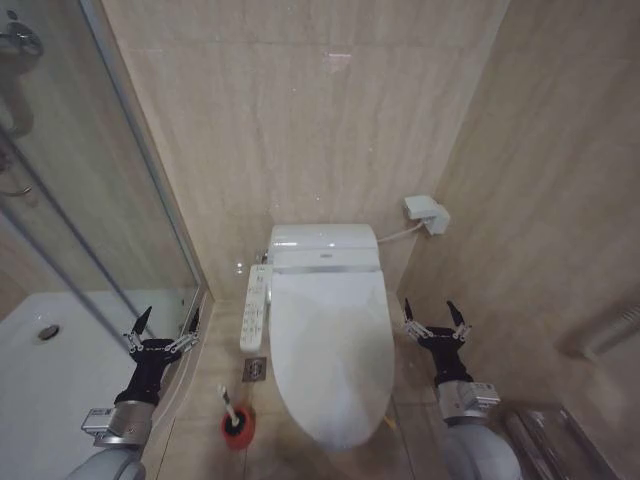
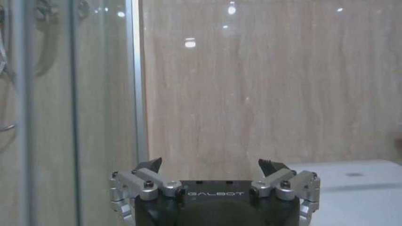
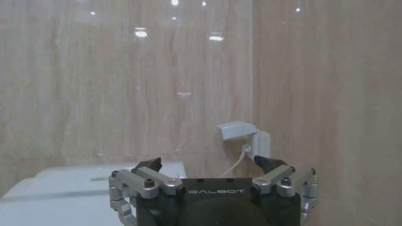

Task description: Open the toilet lid, clean the toilet bowl with a toilet brush, close the toilet lid, and flush.

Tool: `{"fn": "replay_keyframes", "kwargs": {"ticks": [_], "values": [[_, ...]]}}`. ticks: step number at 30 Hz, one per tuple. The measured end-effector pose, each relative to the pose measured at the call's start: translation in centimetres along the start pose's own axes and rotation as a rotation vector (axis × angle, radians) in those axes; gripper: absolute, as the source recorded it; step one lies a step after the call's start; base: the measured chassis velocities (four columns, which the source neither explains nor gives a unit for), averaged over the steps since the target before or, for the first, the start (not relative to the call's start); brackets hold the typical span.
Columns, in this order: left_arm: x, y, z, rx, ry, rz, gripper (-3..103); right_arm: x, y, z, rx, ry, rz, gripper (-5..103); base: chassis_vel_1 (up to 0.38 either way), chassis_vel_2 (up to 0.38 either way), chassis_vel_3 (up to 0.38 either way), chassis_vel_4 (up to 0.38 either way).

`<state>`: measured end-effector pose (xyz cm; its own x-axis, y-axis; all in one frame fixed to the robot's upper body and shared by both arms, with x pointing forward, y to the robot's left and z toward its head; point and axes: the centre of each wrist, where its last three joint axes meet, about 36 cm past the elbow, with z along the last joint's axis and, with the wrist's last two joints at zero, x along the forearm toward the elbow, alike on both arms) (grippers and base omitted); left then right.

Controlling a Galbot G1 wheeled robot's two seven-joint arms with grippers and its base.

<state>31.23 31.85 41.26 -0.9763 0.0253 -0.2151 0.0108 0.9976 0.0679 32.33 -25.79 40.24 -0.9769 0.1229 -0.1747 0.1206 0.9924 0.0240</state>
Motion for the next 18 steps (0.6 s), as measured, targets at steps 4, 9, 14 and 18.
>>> {"fn": "replay_keyframes", "kwargs": {"ticks": [4, 9, 14, 18], "values": [[-0.01, 0.00, -0.01, 0.000, 0.000, 0.000, 100, 0.01, 0.00, 0.00, 0.000, 0.000, 0.000, 100, 0.353, -0.345, -0.363, 0.364], [0.00, -0.01, -0.01, 0.000, 0.000, 0.000, 100, 0.01, 0.00, 0.00, 0.000, 0.000, 0.000, 100, 0.373, -0.360, -0.380, 0.350], [0.00, -0.01, 0.00, 0.000, 0.000, 0.000, 100, 0.02, -0.01, 0.00, 0.000, 0.000, 0.000, 100, 0.293, -0.245, -0.289, 0.271], [0.00, 0.00, 0.00, 0.000, 0.000, 0.000, 100, 0.02, 0.00, 0.00, 0.000, 0.000, 0.000, 100, 0.105, -0.128, -0.107, 0.132]]}}
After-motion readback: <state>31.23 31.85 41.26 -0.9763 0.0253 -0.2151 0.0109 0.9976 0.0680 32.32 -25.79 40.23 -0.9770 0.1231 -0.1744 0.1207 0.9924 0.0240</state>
